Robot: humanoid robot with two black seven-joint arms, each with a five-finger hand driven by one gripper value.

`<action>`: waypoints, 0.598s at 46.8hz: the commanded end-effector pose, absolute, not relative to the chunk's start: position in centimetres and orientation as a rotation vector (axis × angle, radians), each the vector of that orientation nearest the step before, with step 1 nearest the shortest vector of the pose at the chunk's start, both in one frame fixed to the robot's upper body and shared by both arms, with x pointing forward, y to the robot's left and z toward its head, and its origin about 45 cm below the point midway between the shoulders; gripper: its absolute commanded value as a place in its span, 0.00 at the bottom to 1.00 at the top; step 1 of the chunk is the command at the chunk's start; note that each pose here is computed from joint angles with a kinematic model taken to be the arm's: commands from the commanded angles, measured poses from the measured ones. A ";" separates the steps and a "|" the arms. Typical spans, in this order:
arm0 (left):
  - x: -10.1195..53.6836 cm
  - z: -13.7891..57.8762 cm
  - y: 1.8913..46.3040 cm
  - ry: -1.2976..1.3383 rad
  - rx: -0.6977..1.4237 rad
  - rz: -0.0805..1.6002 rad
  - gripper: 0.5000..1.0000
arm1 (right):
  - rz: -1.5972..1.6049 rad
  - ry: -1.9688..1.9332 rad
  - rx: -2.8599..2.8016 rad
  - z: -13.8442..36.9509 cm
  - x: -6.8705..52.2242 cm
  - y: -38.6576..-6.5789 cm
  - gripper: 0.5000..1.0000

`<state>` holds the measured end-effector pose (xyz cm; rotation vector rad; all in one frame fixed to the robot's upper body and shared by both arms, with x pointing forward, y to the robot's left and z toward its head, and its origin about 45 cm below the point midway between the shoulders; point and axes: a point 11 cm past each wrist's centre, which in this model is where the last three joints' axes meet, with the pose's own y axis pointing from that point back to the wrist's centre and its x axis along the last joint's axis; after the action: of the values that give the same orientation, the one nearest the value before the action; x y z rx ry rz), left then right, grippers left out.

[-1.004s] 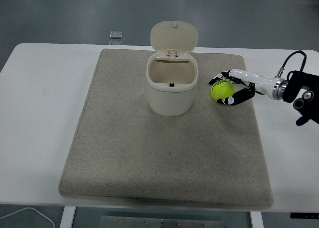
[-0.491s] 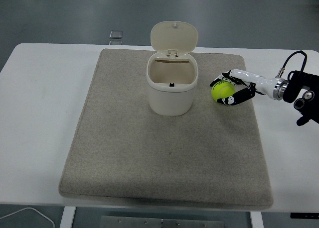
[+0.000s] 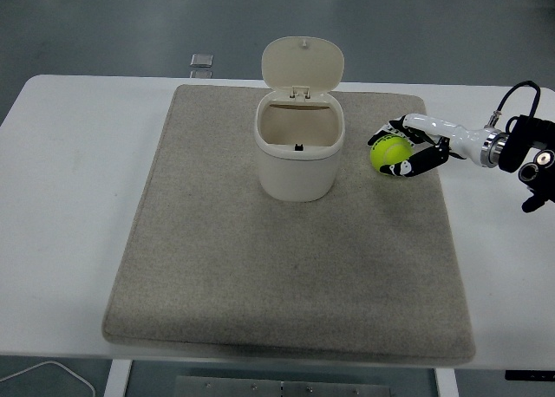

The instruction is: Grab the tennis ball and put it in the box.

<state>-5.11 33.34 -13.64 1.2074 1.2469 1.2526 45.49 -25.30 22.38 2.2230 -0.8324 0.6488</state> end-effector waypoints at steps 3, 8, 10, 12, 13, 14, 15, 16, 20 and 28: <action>-5.1 -13.6 33.3 1.247 1.208 1.252 0.99 | 0.650 -0.858 2.231 23.2 45.7 -26.1 0.00; -5.1 -13.6 33.3 1.248 1.207 1.253 0.99 | 0.631 -0.895 2.267 24.5 45.9 -26.8 0.00; -5.1 -13.6 33.3 1.247 1.208 1.252 0.99 | 0.616 -0.913 2.279 25.3 46.0 -27.4 0.00; -5.1 -13.6 33.3 1.247 1.208 1.252 0.99 | 0.605 -0.925 2.296 26.0 46.0 -27.9 0.00; -5.1 -13.6 33.3 1.248 1.207 1.253 0.99 | 0.601 -0.929 2.305 26.5 46.0 -28.2 0.00; -5.1 -13.6 33.3 1.247 1.208 1.252 0.99 | 0.597 -0.933 2.315 26.8 45.9 -28.4 0.00; -5.1 -13.6 33.3 1.247 1.208 1.252 0.99 | 0.601 -0.933 2.326 27.4 45.9 -28.6 0.00; -5.1 -13.6 33.3 1.247 1.208 1.252 0.99 | 0.601 -0.936 2.331 27.9 45.8 -28.9 0.00; -5.1 -13.6 33.3 1.247 1.208 1.252 0.99 | 0.604 -0.914 2.373 29.4 45.2 -29.6 0.00; -5.1 -13.6 33.3 1.247 1.208 1.252 0.99 | 0.620 -0.838 2.452 31.3 43.8 -30.0 0.00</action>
<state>-5.10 33.34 -13.64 1.2071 1.2470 1.2530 44.22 -30.10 30.52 2.4222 -0.8655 0.6076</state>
